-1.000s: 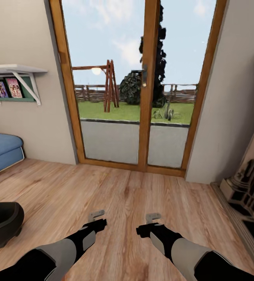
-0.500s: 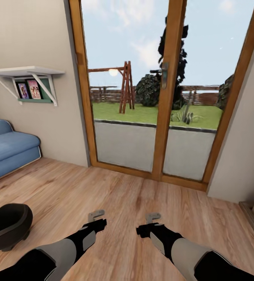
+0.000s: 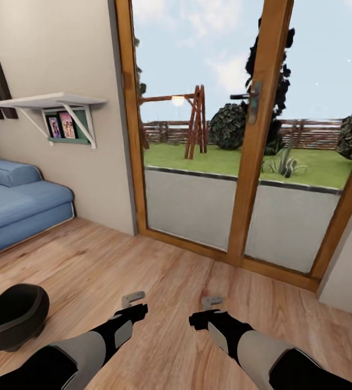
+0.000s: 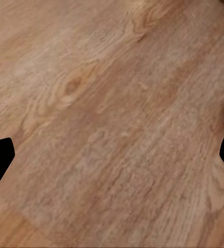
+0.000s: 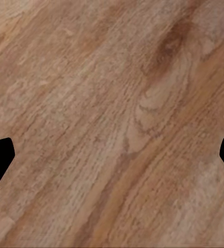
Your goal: Place each of the two pumpkins and all three candles from the living room inside a cabinet in the living room (use any cabinet), then make sure every cabinet is closed, and position the cauldron so it is next to a table in the living room.
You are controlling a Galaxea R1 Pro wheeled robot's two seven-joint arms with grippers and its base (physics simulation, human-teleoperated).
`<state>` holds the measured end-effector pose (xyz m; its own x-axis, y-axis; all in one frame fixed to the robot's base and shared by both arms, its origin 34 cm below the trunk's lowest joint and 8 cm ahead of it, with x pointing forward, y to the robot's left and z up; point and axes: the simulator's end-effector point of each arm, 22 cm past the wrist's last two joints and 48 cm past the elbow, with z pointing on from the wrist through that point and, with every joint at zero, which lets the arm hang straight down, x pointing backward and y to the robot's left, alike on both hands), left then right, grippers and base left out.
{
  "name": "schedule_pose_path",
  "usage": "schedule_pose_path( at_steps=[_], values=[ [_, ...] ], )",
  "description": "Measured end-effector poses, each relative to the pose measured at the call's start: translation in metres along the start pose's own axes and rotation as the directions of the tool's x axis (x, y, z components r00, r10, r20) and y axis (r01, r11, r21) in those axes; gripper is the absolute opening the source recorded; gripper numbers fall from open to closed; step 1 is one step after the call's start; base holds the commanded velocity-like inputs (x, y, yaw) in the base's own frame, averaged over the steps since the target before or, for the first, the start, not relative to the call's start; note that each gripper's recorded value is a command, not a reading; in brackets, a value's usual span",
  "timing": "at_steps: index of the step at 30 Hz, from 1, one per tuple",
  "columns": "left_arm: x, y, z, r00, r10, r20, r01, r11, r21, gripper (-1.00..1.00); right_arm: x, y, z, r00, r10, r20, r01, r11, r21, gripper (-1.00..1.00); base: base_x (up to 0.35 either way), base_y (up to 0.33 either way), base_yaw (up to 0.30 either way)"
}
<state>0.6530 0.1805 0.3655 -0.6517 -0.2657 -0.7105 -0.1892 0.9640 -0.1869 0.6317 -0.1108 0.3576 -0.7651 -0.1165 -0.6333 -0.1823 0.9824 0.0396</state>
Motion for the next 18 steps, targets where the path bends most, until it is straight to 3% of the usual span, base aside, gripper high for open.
schedule_pose_path(
  at_steps=[7, 18],
  values=[
    [-0.0002, -0.0001, 0.0000, 1.000, 0.000, 0.000, 0.000, 1.000, 0.000, 1.00, 0.0003, 0.0000, 0.0000, 1.000, -0.001, -0.002, 0.001, 1.000, 0.000, 1.00, 0.293, -0.213, 0.049],
    [0.0003, 0.0002, 0.0000, 1.000, 0.000, -0.001, 0.000, 1.000, -0.001, 1.00, 0.0005, 0.0001, 0.0000, 1.000, -0.002, -0.002, 0.002, 1.000, 0.000, 1.00, 0.292, -0.220, 0.272]
  ],
)
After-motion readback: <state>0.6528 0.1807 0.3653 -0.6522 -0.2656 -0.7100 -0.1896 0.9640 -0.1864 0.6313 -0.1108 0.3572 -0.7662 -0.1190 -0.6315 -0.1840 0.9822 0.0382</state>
